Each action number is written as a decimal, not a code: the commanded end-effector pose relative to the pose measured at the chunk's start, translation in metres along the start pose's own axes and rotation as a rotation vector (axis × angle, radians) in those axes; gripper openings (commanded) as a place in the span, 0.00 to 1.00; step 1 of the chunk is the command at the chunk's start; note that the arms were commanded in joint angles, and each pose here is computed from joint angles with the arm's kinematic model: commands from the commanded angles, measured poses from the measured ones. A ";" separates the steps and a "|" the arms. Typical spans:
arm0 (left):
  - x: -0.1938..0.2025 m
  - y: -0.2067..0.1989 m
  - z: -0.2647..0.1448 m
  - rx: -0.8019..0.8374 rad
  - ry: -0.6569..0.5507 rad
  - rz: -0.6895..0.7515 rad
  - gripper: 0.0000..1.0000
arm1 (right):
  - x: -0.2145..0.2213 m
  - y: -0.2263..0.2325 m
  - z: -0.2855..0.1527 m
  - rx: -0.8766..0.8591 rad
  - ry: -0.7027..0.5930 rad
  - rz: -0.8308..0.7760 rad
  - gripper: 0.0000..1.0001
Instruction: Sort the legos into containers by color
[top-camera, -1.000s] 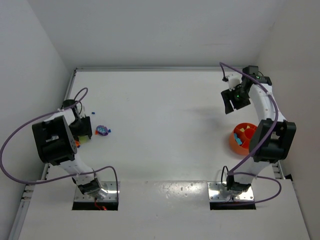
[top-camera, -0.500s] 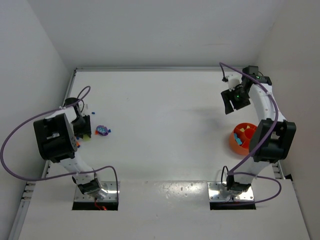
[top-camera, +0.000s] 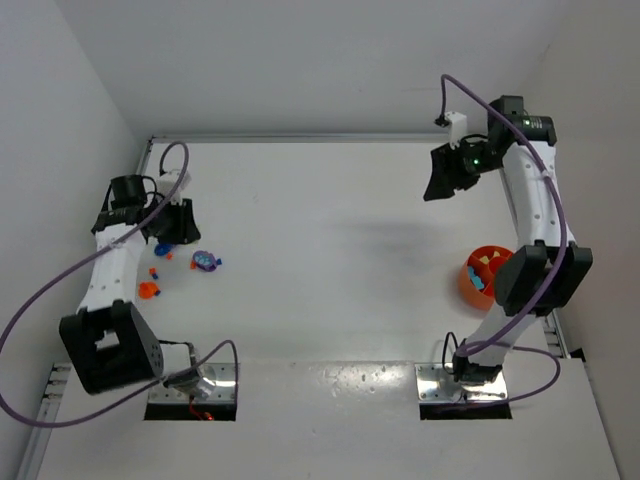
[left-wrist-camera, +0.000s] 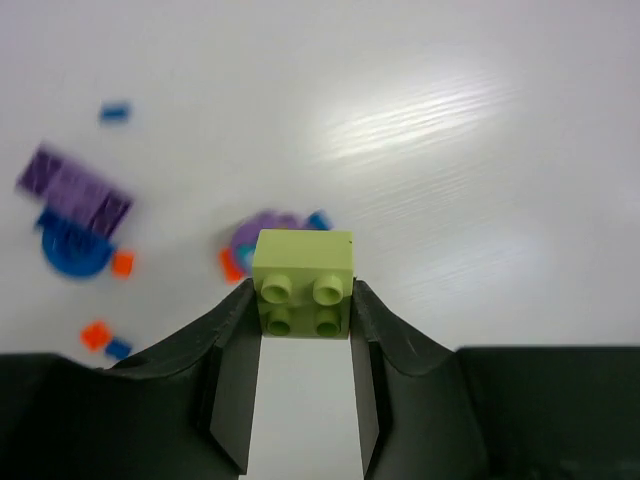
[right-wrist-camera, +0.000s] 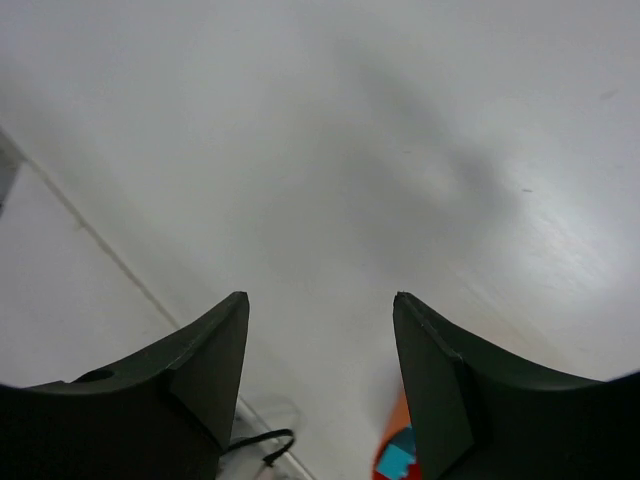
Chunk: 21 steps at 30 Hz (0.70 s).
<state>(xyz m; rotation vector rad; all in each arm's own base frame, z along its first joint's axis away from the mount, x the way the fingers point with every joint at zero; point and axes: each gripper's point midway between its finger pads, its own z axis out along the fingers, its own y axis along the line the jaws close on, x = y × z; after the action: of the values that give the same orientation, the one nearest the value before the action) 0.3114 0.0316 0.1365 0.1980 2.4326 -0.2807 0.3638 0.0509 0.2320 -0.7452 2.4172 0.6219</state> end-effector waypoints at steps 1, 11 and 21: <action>-0.045 -0.080 -0.040 0.299 -0.206 0.185 0.00 | 0.005 0.059 0.012 -0.252 0.012 0.105 0.60; -0.065 -0.215 -0.057 0.653 -0.285 0.350 0.01 | -0.043 0.107 0.026 -0.490 -0.059 0.260 0.66; -0.062 -0.269 -0.037 0.642 -0.268 0.413 0.00 | -0.049 0.176 0.072 -0.696 0.046 0.455 0.66</action>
<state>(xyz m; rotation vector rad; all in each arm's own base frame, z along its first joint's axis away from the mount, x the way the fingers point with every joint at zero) 0.2646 -0.2156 0.2401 0.9023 1.9257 -0.8653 0.3177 0.2166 0.2315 -0.4559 2.4860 1.5826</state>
